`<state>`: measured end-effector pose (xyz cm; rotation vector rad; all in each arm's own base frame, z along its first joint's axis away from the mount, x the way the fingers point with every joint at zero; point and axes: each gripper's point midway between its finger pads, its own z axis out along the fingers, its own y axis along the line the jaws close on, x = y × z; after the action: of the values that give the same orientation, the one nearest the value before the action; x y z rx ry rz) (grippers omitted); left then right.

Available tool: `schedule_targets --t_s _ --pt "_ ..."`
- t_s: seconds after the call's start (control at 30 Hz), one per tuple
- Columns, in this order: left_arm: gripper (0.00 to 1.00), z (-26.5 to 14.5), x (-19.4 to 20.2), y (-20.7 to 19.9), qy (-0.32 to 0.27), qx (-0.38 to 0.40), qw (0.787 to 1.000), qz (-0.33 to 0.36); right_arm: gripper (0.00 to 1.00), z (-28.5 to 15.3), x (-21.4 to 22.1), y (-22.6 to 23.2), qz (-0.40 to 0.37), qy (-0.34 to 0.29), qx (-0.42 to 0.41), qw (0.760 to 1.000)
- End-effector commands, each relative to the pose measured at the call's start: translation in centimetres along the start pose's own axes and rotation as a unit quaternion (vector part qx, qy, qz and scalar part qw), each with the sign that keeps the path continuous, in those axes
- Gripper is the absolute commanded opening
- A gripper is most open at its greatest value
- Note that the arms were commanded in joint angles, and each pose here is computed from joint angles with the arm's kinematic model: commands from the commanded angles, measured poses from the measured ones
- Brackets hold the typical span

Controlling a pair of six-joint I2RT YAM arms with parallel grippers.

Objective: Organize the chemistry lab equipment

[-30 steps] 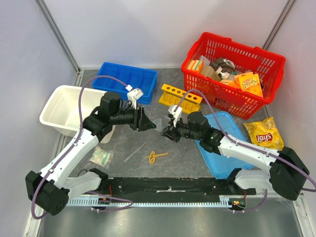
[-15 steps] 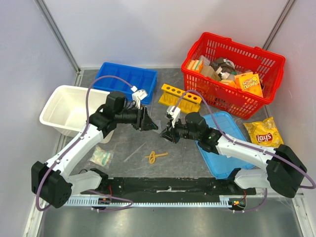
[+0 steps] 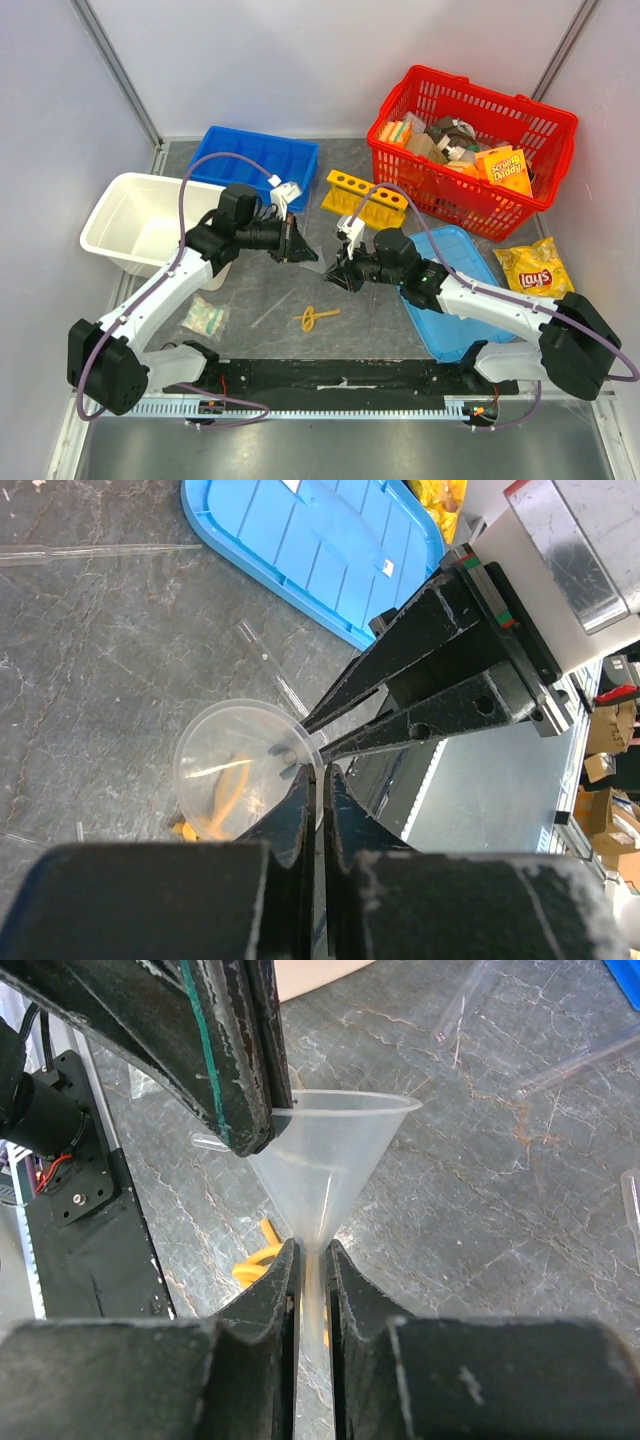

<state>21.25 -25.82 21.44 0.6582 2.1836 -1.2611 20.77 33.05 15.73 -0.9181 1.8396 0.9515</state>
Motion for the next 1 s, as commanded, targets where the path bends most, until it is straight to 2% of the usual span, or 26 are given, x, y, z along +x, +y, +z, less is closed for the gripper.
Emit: schedule_targets --t_s 0.0,0.1,0.27,0.3,0.33,0.43,0.53,0.6,0.77,0.87,0.93,0.97 --pt "0.02 -0.4 -0.7 -0.5 -0.007 -0.001 1.000 0.014 0.27 -0.1 -4.0 -0.6 0.007 -0.048 0.033 0.998" --pt "0.02 -1.2 -2.0 -0.1 -0.027 -0.041 0.999 0.021 0.39 -1.1 -4.5 -1.7 0.026 -0.046 0.078 0.996" --pt "0.02 -3.6 -5.3 -0.9 -0.088 -0.090 0.991 0.049 0.57 -3.6 -6.6 -1.2 0.029 -0.078 0.090 0.992" --pt "0.02 -4.3 -6.1 -0.8 -0.103 -0.110 0.987 0.053 0.64 -4.1 -6.9 -1.2 0.031 -0.083 0.096 0.991" --pt "0.02 -5.0 -6.7 -0.4 -0.116 -0.136 0.982 0.056 0.77 -4.8 -7.6 -1.2 0.030 -0.093 0.101 0.990" --pt "0.02 -8.1 -9.0 0.9 -0.164 -0.228 0.957 0.065 0.98 -6.7 -8.9 -1.1 0.027 -0.115 0.117 0.986" --pt "0.02 -12.4 -10.8 3.3 -0.215 -0.354 0.908 0.059 0.98 -8.1 -9.4 -1.2 0.026 -0.127 0.133 0.983" --pt "0.02 -15.6 -11.5 5.0 -0.239 -0.435 0.867 0.054 0.98 -8.9 -9.6 -1.5 0.024 -0.137 0.145 0.980" --pt "0.02 -22.4 -10.8 9.9 -0.241 -0.603 0.760 0.016 0.98 -9.3 -9.0 -2.0 0.026 -0.131 0.161 0.978" --pt "0.02 -25.0 -8.9 13.5 -0.232 -0.642 0.730 -0.043 0.98 -9.4 -8.7 -1.8 0.025 -0.124 0.157 0.980" --pt "0.02 -25.7 -7.7 15.3 -0.237 -0.639 0.727 -0.082 0.98 -9.6 -8.5 -1.8 0.022 -0.121 0.157 0.980" --pt "0.02 -26.2 -7.4 15.9 -0.244 -0.643 0.720 -0.096 0.98 -9.7 -8.4 -1.8 0.019 -0.121 0.159 0.980"
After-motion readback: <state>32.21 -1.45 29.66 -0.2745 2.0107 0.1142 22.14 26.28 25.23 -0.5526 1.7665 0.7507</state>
